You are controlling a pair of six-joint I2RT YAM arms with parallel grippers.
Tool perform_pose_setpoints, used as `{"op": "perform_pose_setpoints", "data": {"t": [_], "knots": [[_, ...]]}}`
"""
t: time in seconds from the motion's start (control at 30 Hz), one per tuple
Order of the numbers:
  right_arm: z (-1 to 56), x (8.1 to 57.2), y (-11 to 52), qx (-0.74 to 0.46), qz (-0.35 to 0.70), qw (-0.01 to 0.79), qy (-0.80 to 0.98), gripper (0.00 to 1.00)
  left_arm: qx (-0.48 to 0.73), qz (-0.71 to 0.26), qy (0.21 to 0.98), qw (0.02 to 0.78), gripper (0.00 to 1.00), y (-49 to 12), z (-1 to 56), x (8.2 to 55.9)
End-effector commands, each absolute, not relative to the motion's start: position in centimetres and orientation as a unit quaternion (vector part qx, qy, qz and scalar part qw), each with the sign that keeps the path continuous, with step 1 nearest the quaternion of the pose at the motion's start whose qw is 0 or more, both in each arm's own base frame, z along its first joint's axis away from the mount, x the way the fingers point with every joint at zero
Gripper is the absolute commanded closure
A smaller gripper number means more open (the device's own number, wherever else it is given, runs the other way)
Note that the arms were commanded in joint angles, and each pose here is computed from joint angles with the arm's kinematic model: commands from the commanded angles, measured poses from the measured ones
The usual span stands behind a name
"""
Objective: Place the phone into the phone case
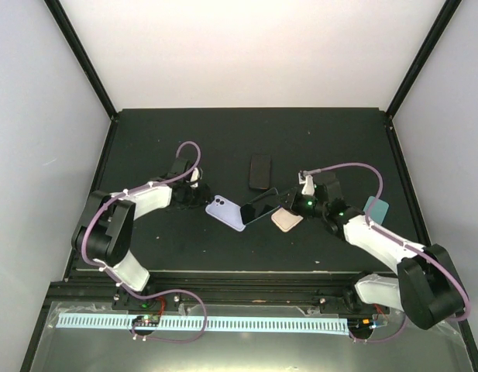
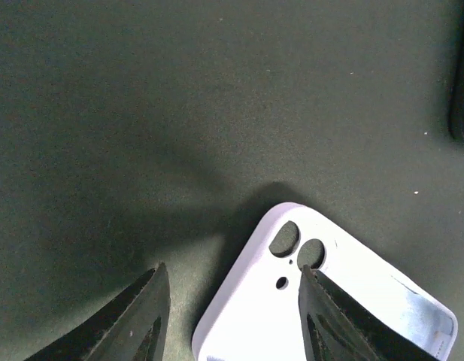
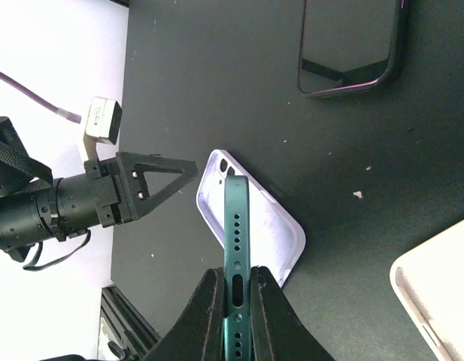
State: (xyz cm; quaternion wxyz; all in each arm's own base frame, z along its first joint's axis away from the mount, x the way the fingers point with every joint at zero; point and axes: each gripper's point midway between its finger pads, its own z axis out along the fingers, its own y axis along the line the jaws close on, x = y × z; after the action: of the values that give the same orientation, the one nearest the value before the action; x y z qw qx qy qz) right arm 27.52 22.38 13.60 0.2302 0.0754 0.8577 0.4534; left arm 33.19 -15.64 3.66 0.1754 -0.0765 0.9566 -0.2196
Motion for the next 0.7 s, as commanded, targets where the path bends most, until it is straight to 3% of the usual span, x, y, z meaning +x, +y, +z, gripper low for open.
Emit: {"op": "perform_pose_setpoints", "data": {"t": [0.0, 0.37, 0.67], "knots": [[15.1, 28.2, 23.4, 0.057, 0.487, 0.250, 0.835, 0.95, -0.053, -0.235, 0.955, 0.170, 0.55, -16.4, 3.4, 33.9], [12.2, 27.8, 24.2, 0.043, 0.474, 0.230, 0.849, 0.95, -0.058, -0.272, 0.955, 0.105, 0.73, -17.4, 1.6, 29.1], [11.3, 28.4, 24.6, 0.019, 0.472, 0.242, 0.848, 0.94, -0.063, -0.327, 0.941, 0.063, 0.74, -20.0, 1.8, 24.0]]}}
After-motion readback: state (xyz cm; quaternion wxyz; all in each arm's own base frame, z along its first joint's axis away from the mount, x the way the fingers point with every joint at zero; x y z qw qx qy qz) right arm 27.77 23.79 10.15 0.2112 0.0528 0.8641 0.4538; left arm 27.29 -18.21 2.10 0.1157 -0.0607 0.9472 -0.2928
